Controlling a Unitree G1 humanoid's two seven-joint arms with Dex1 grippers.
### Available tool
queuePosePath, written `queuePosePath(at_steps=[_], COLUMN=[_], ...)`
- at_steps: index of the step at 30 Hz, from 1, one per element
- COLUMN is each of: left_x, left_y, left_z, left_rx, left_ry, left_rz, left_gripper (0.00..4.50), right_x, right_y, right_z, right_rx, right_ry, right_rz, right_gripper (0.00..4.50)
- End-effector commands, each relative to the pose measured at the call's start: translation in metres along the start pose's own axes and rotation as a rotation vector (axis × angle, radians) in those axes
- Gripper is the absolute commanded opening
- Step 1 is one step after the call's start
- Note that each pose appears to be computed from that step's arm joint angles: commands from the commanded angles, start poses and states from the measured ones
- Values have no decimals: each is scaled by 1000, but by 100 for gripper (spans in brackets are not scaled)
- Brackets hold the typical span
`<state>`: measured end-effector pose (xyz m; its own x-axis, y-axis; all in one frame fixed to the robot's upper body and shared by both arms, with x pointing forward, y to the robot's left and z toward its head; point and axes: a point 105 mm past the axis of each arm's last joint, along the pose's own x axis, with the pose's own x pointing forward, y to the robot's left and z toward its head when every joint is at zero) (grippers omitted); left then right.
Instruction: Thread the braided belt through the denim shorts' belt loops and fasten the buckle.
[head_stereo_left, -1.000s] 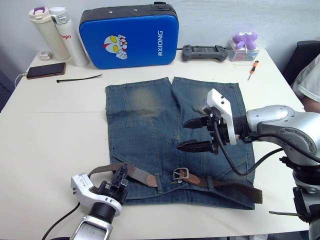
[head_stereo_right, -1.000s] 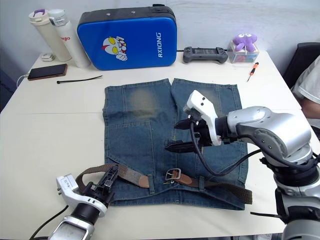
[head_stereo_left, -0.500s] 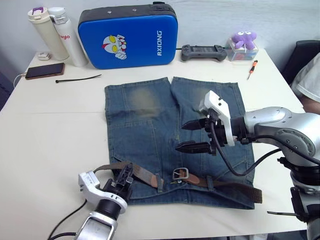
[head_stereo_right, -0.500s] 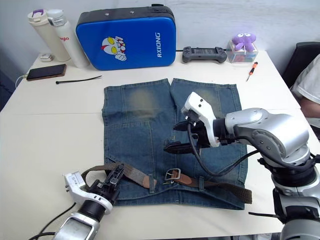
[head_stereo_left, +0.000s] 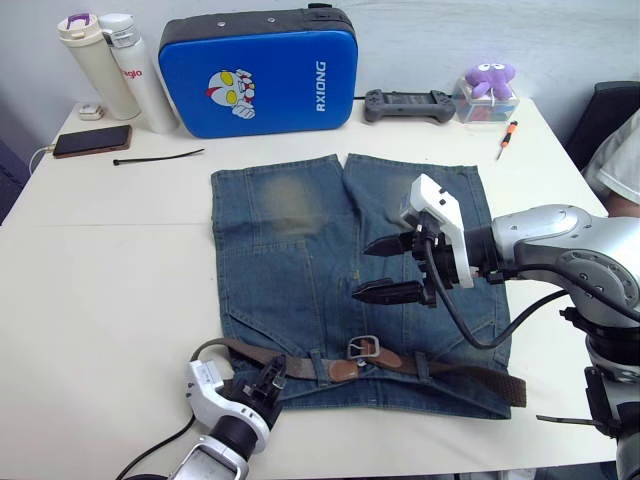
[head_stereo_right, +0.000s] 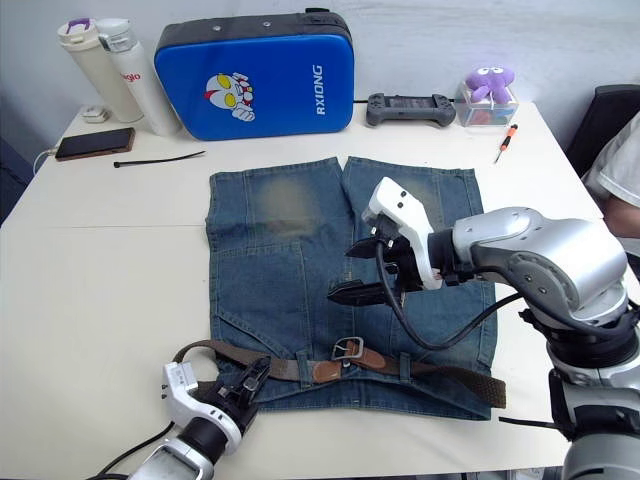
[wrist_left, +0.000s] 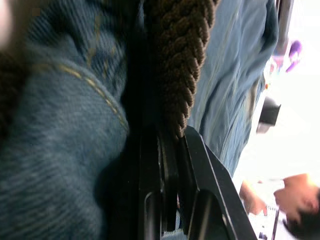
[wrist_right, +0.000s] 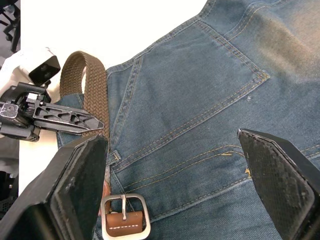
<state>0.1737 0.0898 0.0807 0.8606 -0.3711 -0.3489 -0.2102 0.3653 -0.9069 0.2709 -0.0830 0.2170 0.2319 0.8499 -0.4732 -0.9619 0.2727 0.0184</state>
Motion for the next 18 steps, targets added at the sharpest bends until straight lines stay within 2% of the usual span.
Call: queuePosePath(at_steps=[1, 10, 15, 16, 17, 18], left_x=[3, -1, -7, -9, -11, -13], left_y=[-7, -5, -14, -17, -19, -21], left_z=[-8, 11, 11, 14, 16, 18], left_rx=[23, 170, 247, 226, 209, 207], left_ry=[77, 164, 265, 276, 287, 302], left_rz=[-37, -36, -83, -97, -110, -127], left_gripper=[0, 0, 194, 247, 273, 318], right_x=[-1, -6, -13, -14, -15, -16], right_y=[3, 10, 18, 20, 22, 23], right_z=[5, -9, -17, -19, -20, -22], right_rx=[-60, -112, -162, -178, -193, -209], right_ry=[2, 45, 69, 80, 87, 93], right_rz=[4, 31, 68, 76, 84, 94], right_gripper=[446, 446, 450, 450, 450, 450])
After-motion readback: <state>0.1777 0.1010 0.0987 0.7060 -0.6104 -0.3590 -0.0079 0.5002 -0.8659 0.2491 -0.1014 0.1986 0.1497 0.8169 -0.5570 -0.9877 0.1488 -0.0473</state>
